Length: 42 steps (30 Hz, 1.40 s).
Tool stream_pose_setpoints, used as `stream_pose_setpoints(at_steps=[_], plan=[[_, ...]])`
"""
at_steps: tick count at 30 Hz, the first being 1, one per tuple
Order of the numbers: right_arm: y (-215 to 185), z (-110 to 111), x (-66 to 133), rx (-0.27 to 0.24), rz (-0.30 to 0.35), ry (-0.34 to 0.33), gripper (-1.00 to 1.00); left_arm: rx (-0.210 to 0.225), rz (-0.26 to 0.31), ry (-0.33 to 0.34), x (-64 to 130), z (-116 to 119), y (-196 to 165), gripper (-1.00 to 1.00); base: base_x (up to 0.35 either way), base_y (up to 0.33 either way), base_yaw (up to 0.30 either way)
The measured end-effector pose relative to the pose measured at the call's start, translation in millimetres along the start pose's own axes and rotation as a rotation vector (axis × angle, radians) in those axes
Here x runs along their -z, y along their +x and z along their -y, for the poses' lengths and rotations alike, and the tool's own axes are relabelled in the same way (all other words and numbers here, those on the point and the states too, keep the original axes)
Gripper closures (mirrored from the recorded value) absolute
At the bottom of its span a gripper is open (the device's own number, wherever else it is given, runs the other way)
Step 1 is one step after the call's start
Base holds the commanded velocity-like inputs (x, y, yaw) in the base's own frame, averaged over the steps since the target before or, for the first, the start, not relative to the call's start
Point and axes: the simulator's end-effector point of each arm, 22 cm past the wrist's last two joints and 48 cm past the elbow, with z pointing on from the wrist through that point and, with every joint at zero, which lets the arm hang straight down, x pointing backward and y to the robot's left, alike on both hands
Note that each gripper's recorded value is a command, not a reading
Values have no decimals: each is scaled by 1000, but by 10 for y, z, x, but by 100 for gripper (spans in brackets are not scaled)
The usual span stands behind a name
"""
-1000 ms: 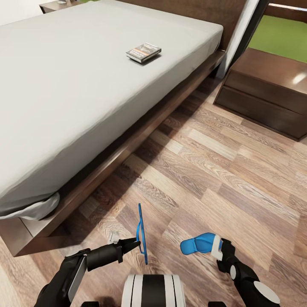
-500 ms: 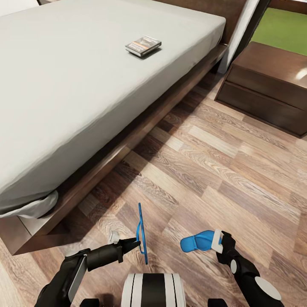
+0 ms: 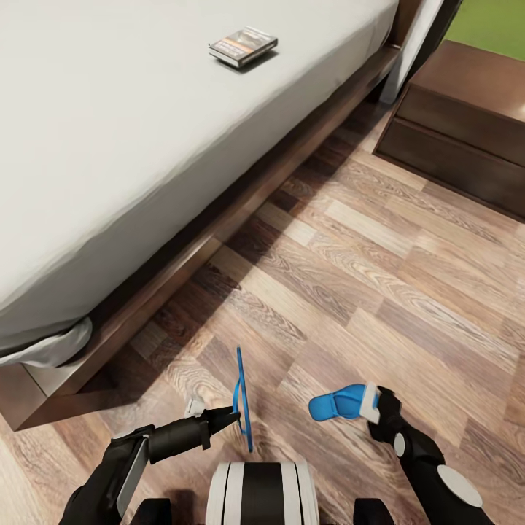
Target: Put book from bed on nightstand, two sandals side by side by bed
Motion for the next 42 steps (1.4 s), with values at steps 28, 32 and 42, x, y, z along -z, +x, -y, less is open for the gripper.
stream_pose_setpoints(at_steps=[28,32,42], plan=[[260,-97,-232,425,-137,17,-100,106,-37,-29,-42,-369,390,100,0,0,0],[234,-28,-219,428,-135,33,-100,107,-36,-28,-39,-370,387,100,0,0,0],[84,302,-157,422,-121,108,-100,107,-35,-28,-38,-370,386,100,0,0,0]])
